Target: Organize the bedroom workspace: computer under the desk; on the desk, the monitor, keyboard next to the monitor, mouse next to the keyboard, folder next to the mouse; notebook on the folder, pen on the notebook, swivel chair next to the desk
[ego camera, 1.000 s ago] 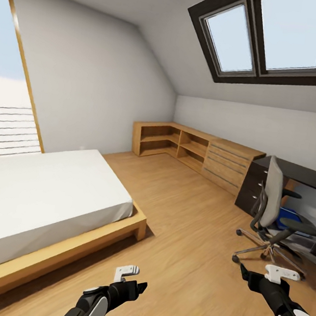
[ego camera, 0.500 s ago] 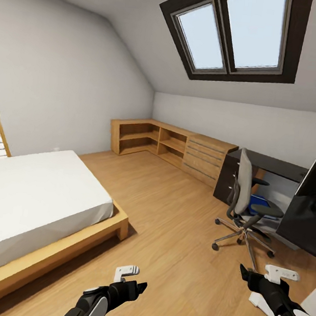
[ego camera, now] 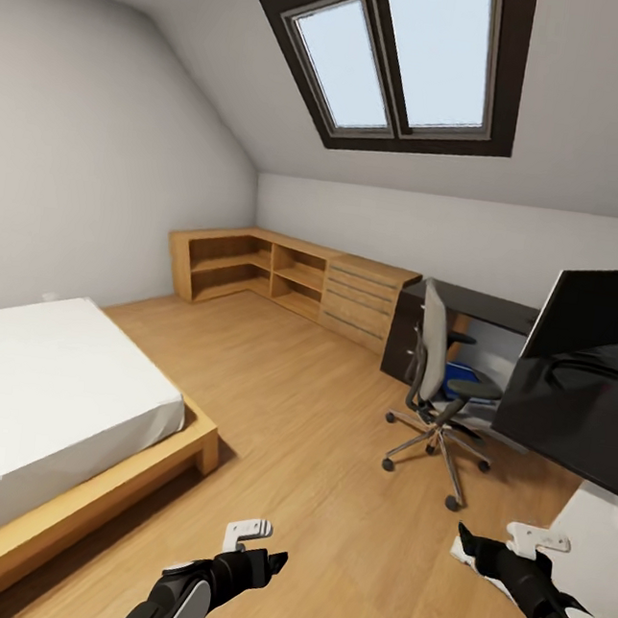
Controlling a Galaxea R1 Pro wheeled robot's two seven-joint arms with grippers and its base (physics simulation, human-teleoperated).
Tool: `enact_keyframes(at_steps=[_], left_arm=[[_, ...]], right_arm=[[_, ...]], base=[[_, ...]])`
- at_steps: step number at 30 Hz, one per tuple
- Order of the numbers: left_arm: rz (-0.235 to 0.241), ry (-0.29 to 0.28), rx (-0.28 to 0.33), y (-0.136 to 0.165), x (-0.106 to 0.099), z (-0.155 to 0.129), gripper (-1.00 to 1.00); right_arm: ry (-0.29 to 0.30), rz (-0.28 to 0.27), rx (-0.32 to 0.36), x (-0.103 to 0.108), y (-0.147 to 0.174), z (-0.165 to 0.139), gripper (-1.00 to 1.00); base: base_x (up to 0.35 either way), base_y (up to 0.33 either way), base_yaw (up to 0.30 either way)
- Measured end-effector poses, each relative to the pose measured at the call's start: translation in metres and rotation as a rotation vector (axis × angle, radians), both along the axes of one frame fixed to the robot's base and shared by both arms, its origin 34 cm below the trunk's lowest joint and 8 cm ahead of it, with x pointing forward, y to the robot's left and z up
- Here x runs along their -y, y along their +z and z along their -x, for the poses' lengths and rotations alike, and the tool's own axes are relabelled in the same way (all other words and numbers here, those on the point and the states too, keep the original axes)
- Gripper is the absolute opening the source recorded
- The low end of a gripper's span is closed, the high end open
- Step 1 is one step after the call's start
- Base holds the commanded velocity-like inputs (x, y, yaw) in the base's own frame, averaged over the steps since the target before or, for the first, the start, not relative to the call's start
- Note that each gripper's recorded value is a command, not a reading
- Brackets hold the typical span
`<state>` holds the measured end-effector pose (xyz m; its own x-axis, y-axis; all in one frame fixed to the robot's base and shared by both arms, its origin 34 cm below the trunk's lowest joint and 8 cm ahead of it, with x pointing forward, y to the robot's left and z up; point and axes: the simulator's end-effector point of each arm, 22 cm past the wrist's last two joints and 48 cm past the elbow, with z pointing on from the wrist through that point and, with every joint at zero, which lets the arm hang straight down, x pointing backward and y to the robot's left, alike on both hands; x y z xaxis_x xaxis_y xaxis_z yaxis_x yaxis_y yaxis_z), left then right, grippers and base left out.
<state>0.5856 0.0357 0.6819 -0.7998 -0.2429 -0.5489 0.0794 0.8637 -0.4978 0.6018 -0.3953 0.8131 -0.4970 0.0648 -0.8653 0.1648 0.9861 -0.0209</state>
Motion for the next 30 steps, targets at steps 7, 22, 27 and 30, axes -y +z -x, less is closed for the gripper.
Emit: enact_keyframes(at_steps=[7, 22, 27, 30], left_arm=[[0.0, 0.0, -0.003, -0.001, 0.0, 0.0, 1.0], [0.0, -0.001, -0.009, -0.004, 0.0, 0.002, 1.0], [-0.001, -0.002, -0.012, -0.005, 0.001, 0.002, 1.0], [0.0, -0.003, -0.013, -0.006, 0.001, 0.003, 1.0]], right_arm=[[0.04, -0.029, -0.03, -0.01, -0.015, 0.002, 1.0], [0.044, -0.033, -0.039, -0.011, -0.019, 0.003, 1.0], [0.044, -0.033, -0.042, -0.011, -0.021, 0.003, 1.0], [0.043, -0.032, -0.044, -0.011, -0.022, 0.003, 1.0]], base=[[0.082, 0.261, -0.287], [0.105, 0.272, -0.284], [0.18, 0.256, -0.283], [0.229, 0.223, -0.283]])
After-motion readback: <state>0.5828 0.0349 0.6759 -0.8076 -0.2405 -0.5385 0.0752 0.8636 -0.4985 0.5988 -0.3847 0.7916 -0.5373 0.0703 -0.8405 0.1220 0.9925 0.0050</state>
